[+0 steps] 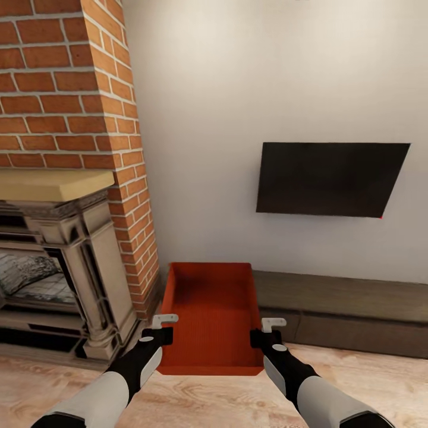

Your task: Move the two storage containers from the living room to the garage. In the garage, place one container on the floor and stack the other container on top of it (either order is fine).

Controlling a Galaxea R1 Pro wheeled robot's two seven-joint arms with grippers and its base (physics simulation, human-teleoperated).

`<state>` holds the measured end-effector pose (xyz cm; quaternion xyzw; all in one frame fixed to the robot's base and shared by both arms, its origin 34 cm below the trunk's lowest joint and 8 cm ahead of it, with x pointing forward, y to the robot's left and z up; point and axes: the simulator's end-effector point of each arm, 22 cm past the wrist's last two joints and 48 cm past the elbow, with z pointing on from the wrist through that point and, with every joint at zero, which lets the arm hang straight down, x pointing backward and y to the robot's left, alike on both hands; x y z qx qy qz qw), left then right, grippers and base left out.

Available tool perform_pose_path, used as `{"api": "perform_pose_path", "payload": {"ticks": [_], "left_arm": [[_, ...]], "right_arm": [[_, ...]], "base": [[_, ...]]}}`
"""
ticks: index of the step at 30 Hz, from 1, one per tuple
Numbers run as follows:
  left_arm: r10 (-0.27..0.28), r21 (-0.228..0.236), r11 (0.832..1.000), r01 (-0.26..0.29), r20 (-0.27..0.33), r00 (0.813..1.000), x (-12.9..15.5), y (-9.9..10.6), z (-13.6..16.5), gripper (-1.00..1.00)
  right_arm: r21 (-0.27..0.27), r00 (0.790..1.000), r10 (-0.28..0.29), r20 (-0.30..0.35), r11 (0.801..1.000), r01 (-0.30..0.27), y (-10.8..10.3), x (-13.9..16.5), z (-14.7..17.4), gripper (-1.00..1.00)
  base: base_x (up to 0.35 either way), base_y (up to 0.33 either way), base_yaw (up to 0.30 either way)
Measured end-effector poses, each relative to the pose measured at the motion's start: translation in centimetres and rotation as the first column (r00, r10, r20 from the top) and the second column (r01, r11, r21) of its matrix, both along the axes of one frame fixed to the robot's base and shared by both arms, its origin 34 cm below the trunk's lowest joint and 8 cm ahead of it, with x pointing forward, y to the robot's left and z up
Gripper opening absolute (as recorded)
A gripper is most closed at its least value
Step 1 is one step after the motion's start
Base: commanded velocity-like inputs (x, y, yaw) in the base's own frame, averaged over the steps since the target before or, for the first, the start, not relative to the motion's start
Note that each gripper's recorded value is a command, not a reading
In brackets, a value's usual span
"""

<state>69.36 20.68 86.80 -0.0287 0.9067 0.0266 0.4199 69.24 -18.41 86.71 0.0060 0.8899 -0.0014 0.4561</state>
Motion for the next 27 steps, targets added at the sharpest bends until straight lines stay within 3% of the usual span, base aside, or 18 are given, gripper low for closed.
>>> {"api": "perform_pose_path", "payload": {"ticks": [27], "left_arm": [[0.0,0.0,1.0,0.0,-0.004,1.0,-0.1,0.02,-0.14,-1.0]], "right_arm": [[-0.001,1.0,0.0,-0.003,1.0,0.0,0.02,-0.11,-0.13,-1.0]], "base": [[0.0,0.0,-0.244]]}}
